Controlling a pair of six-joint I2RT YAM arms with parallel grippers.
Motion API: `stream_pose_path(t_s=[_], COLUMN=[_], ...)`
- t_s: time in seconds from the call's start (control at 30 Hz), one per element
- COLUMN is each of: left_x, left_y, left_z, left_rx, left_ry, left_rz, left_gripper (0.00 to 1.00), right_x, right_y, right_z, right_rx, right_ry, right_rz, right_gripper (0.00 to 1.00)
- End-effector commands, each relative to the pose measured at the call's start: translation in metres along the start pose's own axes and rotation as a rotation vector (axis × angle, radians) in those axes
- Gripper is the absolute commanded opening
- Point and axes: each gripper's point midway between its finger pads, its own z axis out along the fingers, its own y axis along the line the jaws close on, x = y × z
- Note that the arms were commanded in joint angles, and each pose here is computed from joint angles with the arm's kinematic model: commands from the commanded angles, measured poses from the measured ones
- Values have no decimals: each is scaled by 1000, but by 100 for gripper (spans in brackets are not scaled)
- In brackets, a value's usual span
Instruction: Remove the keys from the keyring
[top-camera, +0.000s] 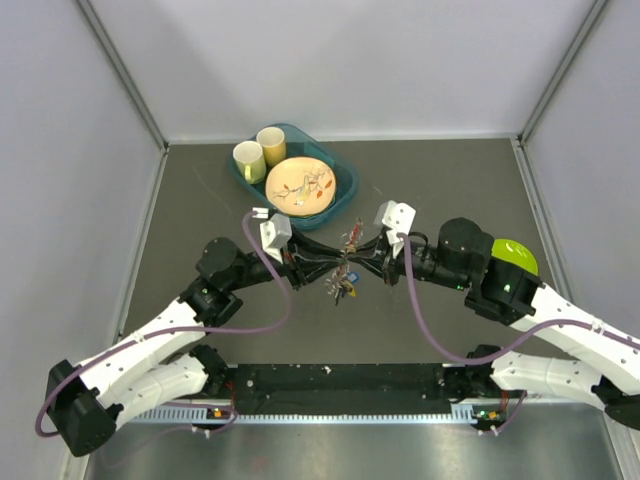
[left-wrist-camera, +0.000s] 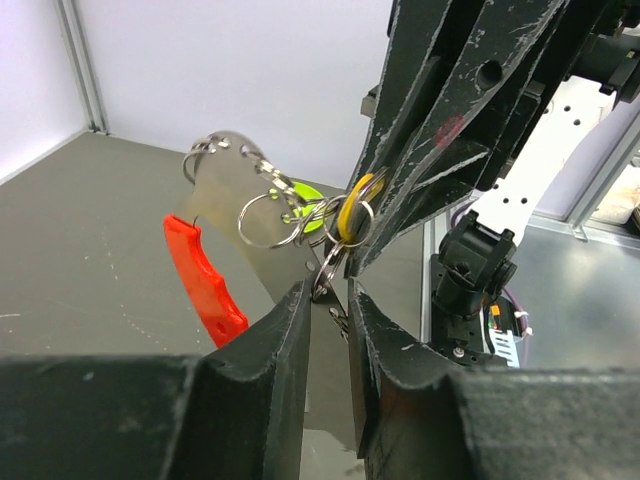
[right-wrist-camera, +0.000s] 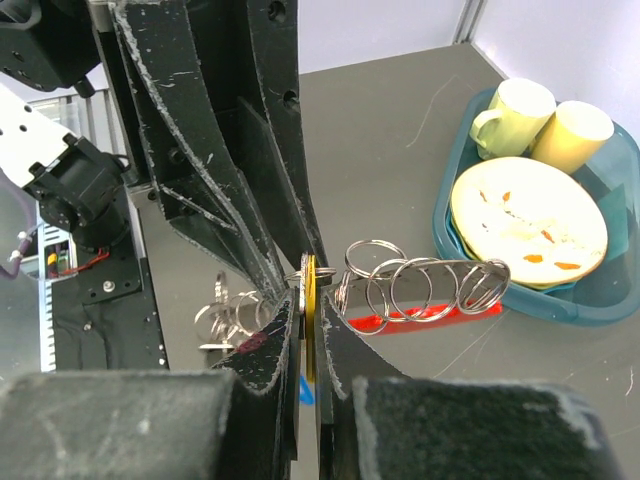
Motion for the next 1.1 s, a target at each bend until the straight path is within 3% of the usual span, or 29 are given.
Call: stream_pose_path(t_s=[0.0, 0.33, 0.77, 1.07], left_x=[-7, -17, -21, -25], left_y=[-4, -16, -31, -34], left_z=[0, 2, 0, 0], left_rx=[15, 80, 158, 168], left_ry=[-24, -45, -42, -56], left_rz=[34, 16, 7, 3], left_gripper=[25, 12, 27, 14], right_x=[-51, -49, -49, -48], right_y=[0, 2, 5, 6], right_z=[-12, -11, -13, -13], right_rx=[-2, -9, -25, -34], right_ry=[-179, -175, -180, -176], right_rz=[-21, -21, -29, -21], right_gripper=[0, 0, 0, 0])
